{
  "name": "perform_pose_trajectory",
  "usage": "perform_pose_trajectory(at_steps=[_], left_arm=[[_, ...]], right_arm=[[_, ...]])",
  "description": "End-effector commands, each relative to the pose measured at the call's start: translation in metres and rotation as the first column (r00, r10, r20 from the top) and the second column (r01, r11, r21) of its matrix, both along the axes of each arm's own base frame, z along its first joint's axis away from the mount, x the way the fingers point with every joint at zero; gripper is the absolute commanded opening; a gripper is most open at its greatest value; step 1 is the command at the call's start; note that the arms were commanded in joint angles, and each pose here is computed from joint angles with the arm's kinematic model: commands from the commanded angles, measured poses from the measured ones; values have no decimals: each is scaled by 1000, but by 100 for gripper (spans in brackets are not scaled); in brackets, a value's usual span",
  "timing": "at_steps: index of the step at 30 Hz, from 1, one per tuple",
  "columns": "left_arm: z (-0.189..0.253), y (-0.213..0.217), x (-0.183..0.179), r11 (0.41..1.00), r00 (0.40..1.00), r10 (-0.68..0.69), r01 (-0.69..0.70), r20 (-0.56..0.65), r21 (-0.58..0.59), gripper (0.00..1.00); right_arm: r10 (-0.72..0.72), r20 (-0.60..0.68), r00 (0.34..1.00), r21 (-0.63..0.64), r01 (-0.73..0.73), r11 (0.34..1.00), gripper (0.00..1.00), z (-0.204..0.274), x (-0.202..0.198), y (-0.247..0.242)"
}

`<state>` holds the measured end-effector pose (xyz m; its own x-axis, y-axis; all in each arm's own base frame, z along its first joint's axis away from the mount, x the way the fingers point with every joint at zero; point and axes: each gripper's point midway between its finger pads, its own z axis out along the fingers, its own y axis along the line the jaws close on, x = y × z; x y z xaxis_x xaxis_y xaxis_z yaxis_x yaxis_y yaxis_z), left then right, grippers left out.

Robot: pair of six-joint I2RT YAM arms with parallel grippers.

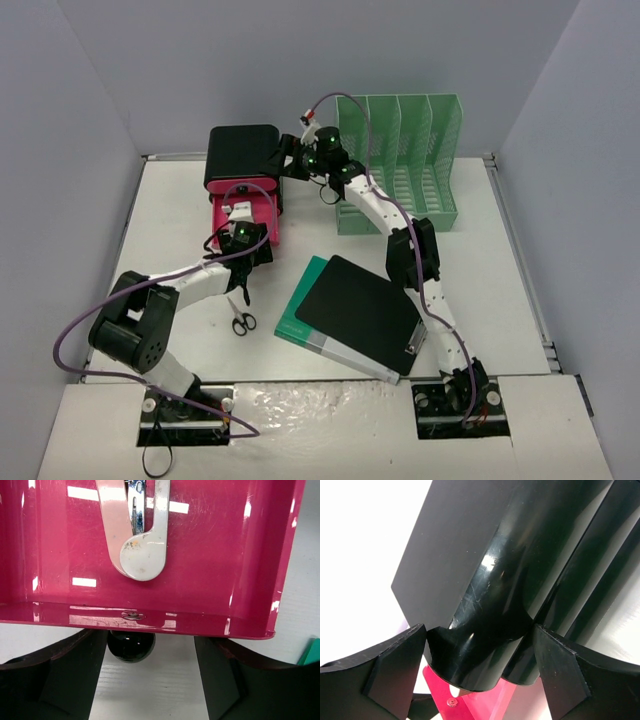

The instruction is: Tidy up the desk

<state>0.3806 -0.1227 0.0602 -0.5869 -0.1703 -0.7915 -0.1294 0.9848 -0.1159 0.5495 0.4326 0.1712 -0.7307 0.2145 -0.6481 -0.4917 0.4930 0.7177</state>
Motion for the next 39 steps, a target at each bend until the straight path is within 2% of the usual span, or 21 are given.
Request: perform_pose_trajectory(at_steps=[1,4,8,39], left_arm=[[55,-4,41,999,984,25,-17,179,-46,65],[57,-2,44,999,982,29,-21,187,-44,65],[62,1,48,999,979,31,-24,201,-35,65],[113,14,129,998,932,54,-56,359,-5,65]], right_arm=[[0,45,999,7,0,1000,77,11,7,-9],[4,39,999,5,-4,1000,66,9,7,-9],[6,33,999,6,-6,1000,61,7,7,-9],[41,-29,999,-45,-42,998,61,-18,-6,-7]])
